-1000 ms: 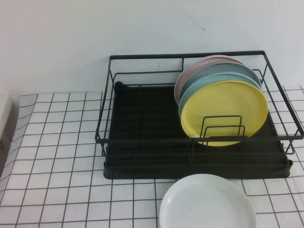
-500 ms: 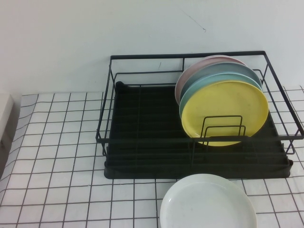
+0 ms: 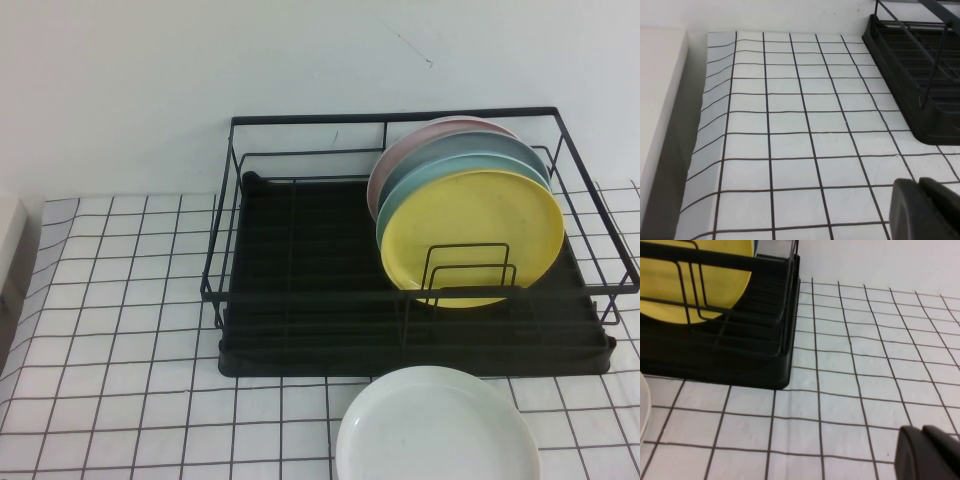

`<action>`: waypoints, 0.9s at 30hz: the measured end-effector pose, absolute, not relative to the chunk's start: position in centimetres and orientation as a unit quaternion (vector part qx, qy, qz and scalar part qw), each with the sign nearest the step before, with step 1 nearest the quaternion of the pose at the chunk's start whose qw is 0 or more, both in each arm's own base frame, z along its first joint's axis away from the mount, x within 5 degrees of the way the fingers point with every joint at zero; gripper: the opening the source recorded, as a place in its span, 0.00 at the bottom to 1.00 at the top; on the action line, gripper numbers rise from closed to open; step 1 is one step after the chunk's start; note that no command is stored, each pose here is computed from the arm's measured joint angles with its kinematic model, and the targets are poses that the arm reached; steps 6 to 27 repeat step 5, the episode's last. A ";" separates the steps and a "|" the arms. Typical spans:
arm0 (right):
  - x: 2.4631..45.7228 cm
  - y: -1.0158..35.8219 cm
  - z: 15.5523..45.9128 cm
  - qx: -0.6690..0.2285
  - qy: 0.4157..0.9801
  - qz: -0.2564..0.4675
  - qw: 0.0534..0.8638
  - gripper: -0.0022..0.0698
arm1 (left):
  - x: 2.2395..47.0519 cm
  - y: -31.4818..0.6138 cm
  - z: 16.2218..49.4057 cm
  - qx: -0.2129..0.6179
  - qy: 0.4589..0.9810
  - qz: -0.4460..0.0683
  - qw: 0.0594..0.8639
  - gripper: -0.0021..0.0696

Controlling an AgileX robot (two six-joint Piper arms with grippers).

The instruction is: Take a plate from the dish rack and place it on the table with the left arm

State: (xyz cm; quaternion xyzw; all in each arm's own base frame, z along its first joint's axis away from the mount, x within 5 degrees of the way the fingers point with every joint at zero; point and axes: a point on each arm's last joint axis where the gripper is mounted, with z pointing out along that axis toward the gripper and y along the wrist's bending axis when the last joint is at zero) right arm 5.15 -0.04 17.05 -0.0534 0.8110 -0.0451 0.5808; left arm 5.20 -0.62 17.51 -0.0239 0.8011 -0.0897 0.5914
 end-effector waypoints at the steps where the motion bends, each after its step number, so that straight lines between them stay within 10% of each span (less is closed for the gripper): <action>1: 5.1 0.0 17.0 -0.053 0.811 -0.045 0.581 0.02 | 5.2 -0.6 17.5 -0.024 0.801 -0.090 0.591 0.03; 27: 5.1 0.0 17.0 -0.053 0.811 -0.045 0.581 0.02 | 5.2 -0.6 17.5 -0.024 0.801 -0.090 0.591 0.03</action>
